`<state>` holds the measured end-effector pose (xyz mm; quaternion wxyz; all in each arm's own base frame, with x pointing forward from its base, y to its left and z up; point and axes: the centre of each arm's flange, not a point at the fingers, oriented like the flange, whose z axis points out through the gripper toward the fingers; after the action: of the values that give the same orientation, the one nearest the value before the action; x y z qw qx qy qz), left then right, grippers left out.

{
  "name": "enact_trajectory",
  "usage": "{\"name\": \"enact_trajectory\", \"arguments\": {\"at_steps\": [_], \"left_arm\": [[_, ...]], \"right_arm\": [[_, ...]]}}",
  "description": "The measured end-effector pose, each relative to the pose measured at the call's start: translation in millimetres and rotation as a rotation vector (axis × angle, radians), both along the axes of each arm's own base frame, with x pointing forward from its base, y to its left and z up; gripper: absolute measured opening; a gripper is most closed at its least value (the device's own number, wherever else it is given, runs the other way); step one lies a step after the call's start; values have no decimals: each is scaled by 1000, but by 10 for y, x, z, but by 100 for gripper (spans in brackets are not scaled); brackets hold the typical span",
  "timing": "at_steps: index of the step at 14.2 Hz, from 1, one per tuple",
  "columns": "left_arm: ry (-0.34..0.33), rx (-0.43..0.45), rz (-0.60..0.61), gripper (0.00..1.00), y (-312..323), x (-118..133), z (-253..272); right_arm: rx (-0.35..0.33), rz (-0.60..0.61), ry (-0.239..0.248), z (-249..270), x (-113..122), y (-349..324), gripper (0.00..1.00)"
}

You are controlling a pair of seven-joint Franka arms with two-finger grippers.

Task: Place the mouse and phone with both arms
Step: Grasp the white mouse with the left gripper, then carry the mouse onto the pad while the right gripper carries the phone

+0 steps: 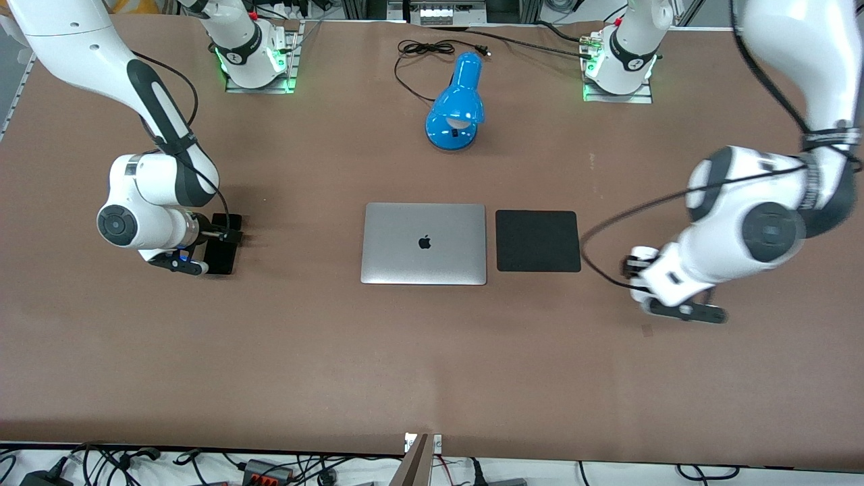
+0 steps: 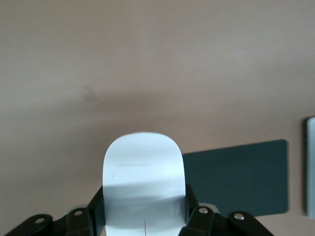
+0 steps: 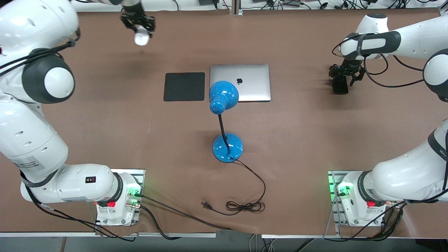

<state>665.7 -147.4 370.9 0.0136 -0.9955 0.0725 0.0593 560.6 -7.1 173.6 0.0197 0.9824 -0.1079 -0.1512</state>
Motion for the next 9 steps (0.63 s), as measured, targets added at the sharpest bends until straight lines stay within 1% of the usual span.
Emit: {"name": "enact_trajectory", "arguments": {"at_steps": [3,5,7,9], "left_arm": [[68,23,-2,62,-828,-242,-476],[110,36,-13,62,-1165,-388,-850],[119,36,10,62,-1198,-430,-1109],[105,36,71,62,-1145,-482,-1283]], "right_arm": [[9,27,-8,-23,-16,-6,100],[11,30,-16,-56,-42,-4,100],[12,31,-17,-86,-71,-1,100],[12,32,-19,-96,-80,0,100]]}}
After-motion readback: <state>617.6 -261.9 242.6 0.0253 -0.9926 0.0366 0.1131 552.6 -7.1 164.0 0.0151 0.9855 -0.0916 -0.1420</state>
